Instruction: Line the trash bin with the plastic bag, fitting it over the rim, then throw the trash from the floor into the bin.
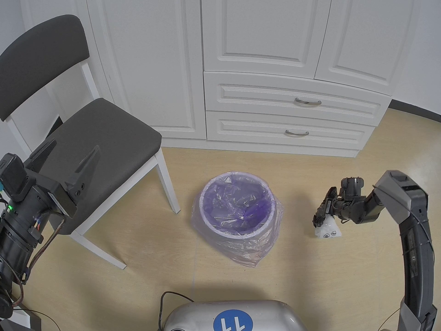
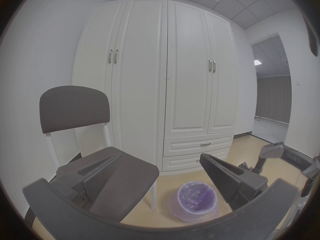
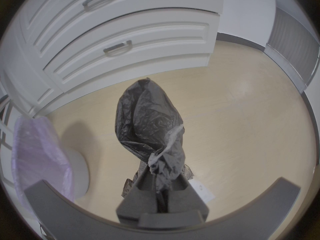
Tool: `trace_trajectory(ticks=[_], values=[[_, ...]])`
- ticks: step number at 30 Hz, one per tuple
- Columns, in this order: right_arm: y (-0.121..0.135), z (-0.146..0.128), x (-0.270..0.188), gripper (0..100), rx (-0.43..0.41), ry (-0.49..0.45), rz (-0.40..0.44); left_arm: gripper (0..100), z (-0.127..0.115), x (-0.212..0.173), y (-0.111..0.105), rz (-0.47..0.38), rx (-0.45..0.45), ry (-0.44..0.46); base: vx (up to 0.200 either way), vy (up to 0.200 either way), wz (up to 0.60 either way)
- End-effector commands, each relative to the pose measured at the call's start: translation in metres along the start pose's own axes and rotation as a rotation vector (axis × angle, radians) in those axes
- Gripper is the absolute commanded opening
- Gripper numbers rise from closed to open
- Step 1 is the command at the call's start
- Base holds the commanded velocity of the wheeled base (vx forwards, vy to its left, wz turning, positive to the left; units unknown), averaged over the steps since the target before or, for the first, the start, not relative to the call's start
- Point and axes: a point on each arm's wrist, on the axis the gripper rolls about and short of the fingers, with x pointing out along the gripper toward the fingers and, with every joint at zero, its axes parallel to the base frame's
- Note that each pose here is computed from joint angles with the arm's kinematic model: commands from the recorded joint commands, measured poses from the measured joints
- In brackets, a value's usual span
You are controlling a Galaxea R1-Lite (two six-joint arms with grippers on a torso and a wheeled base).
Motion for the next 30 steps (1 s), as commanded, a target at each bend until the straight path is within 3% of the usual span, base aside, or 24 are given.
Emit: trace_trajectory(ticks=[1, 4, 6, 7, 15, 20, 21, 24, 29, 30], values=[[-0.006, 0.069, -0.197, 0, -0.230, -0.158, 0.051, 100, 0.002, -0.003, 0.001, 0.002, 0.053, -0.015, 0.000, 0.000, 0.00], [-0.004, 0.072, -0.275, 0, -0.338, -0.254, 0.058, 100, 0.006, -0.007, 0.002, 0.006, 0.079, -0.032, 0.000, 0.000, 0.00], [-0.004, 0.072, -0.275, 0, -0.338, -0.254, 0.058, 100, 0.006, -0.007, 0.002, 0.006, 0.079, -0.032, 0.000, 0.000, 0.00], [-0.002, 0.068, -0.332, 0, -0.411, -0.351, 0.050, 100, 0.011, -0.012, 0.004, 0.005, 0.089, -0.058, 0.000, 0.000, 0.00], [0.002, 0.055, -0.407, 0, -0.529, -0.529, 0.054, 100, 0.021, -0.020, 0.007, 0.012, 0.098, -0.108, 0.000, 0.000, 0.00], [0.025, 0.043, -0.444, 0, -0.554, -0.650, 0.234, 100, 0.020, -0.022, 0.008, 0.014, 0.121, -0.109, 0.000, 0.000, 0.00], [0.034, 0.038, -0.454, 0, -0.543, -0.674, 0.327, 100, 0.020, -0.022, 0.008, 0.014, 0.123, -0.109, 0.000, 0.000, 0.00], [0.043, 0.031, -0.477, 0, -0.517, -0.741, 0.462, 100, 0.023, -0.023, 0.008, 0.016, 0.119, -0.122, 0.000, 0.000, 0.00], [0.056, 0.015, -0.509, 0, -0.522, -0.796, 0.721, 100, 0.027, -0.024, 0.009, 0.018, 0.116, -0.142, 0.000, 0.000, 0.00], [0.057, 0.014, -0.510, 0, -0.523, -0.795, 0.729, 100, 0.027, -0.024, 0.009, 0.017, 0.116, -0.140, 0.000, 0.000, 0.00]])
